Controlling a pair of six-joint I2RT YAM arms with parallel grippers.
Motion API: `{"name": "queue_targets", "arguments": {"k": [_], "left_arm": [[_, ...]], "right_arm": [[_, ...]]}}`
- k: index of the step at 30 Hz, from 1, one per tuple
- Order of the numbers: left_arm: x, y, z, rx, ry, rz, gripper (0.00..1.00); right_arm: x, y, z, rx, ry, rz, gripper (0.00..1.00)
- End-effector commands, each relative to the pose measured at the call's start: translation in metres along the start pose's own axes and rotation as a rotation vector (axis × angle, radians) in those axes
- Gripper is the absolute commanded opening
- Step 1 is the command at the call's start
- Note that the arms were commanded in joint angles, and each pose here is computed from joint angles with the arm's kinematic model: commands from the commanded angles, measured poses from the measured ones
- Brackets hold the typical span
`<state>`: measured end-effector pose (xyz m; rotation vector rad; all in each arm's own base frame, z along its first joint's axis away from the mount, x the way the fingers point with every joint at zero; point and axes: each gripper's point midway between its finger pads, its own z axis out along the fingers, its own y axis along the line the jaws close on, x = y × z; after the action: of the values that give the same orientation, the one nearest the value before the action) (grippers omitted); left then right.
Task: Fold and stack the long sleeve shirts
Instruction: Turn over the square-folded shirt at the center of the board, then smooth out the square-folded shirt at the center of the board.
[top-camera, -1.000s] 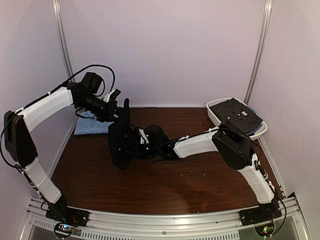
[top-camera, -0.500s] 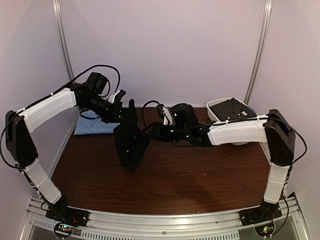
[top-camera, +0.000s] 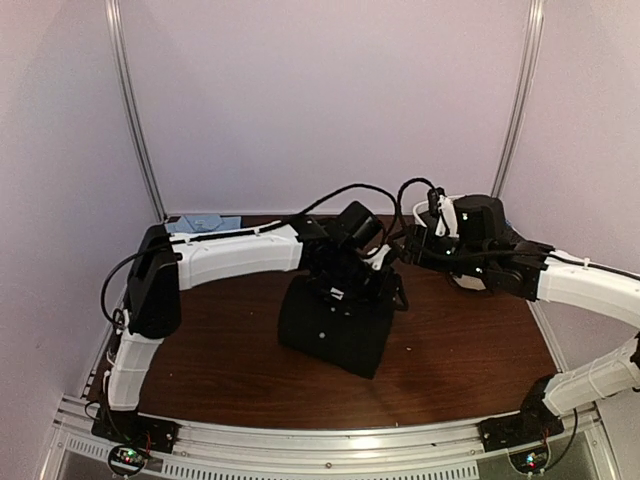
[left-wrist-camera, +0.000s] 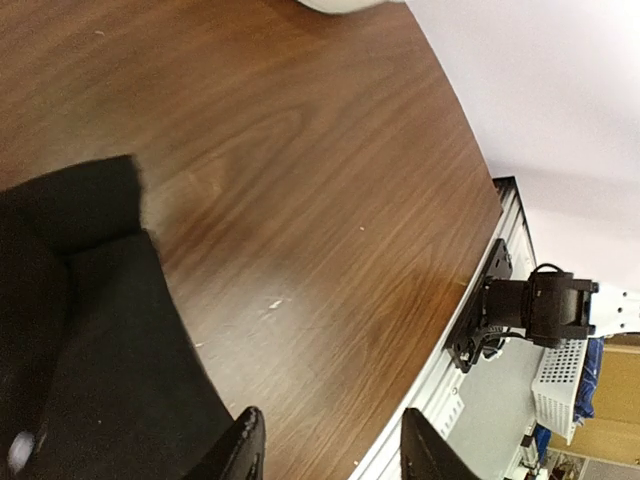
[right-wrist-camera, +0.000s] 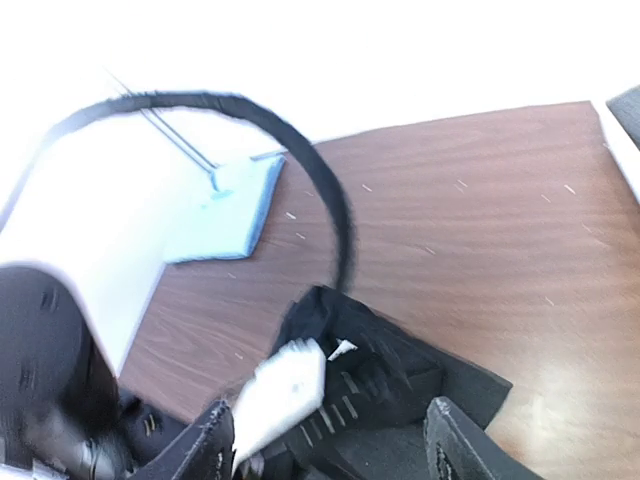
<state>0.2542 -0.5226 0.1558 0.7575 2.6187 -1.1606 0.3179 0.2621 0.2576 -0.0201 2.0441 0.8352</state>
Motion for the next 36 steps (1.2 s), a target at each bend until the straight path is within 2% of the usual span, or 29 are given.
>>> {"name": "queue_targets", "arguments": {"k": [1, 6, 17, 26, 36], "left_arm": [[-0.029, -0.026, -0.011, 0.029, -0.101, 0.002, 0.56], [-0.040, 0.010, -0.049, -0.038, -0.173, -0.036, 0.59], [-0.015, 0.151, -0.118, -0.241, -0.221, -0.168, 0.58], [-0.008, 0.213, -0.120, -0.376, -0.216, -0.096, 0.56], [0.002, 0.241, -0.090, -0.338, -0.149, -0.070, 0.55]], "right_arm": [[0.026, -0.043, -0.009, 0.160, 0.062, -0.029, 0.67], [0.051, -0.059, -0.007, 0.184, 0.114, -0.024, 0.69], [0.113, -0.090, 0.011, 0.214, 0.263, 0.003, 0.69], [0.154, -0.100, 0.028, 0.191, 0.363, 0.054, 0.69], [0.179, -0.110, 0.038, 0.205, 0.427, 0.061, 0.69]]}}
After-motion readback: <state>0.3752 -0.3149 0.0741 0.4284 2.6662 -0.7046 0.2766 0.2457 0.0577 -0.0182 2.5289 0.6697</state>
